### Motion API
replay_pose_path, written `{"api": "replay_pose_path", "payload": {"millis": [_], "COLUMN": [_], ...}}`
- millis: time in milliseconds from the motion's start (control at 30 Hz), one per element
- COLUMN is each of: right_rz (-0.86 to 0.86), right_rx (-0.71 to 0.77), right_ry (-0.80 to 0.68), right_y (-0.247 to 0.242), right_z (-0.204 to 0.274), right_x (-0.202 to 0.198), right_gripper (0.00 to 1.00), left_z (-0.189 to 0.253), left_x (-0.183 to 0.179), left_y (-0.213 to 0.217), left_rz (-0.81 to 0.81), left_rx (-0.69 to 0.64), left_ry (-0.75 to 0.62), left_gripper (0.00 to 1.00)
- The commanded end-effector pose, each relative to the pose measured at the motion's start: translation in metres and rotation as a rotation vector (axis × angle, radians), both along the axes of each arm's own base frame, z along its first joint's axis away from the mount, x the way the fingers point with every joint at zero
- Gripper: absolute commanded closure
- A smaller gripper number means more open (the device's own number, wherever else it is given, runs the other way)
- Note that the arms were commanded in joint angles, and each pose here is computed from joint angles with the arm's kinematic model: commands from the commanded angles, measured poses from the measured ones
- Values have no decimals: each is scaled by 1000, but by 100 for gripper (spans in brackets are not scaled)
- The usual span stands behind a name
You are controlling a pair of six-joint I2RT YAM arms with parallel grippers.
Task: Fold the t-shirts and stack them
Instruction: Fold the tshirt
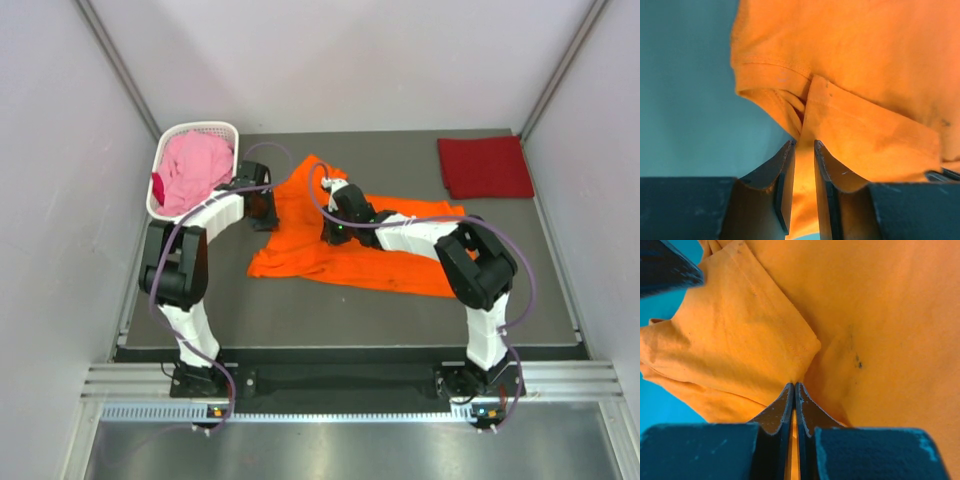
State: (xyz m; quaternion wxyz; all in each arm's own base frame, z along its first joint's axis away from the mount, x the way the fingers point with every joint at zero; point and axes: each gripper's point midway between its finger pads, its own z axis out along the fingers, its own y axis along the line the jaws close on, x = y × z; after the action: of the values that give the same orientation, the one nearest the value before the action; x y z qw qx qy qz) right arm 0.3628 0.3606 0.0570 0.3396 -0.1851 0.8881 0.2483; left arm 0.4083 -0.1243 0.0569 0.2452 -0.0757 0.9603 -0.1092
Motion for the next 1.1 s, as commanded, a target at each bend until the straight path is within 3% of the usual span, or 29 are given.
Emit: {"api": "replay_pose_path", "payload": {"millis": [0, 133, 467, 900, 1067], "right_rz": [-3, -4, -43, -115, -103], "right_rx": [69, 71, 99, 126, 139], "right_ry": [-72, -73, -99, -134, -139], "right_y": [10, 9, 4, -5, 0], "right_z": [36, 37, 49, 53, 58], "right_x": [0, 0, -2, -4, -8], "right_gripper": [100, 100, 100, 100, 100], "left_z": [-6, -3, 45, 39, 44], "left_x": [10, 14, 42, 54, 39], "left_y": [-8, -9, -21, -24, -21], "left_rz": [-53, -56, -54, -98, -64], "left_rx": [-14, -18, -39, 29, 83], "left_ry": [-13, -31, -183, -169, -146], "left_gripper": [74, 100, 100, 100, 100]}}
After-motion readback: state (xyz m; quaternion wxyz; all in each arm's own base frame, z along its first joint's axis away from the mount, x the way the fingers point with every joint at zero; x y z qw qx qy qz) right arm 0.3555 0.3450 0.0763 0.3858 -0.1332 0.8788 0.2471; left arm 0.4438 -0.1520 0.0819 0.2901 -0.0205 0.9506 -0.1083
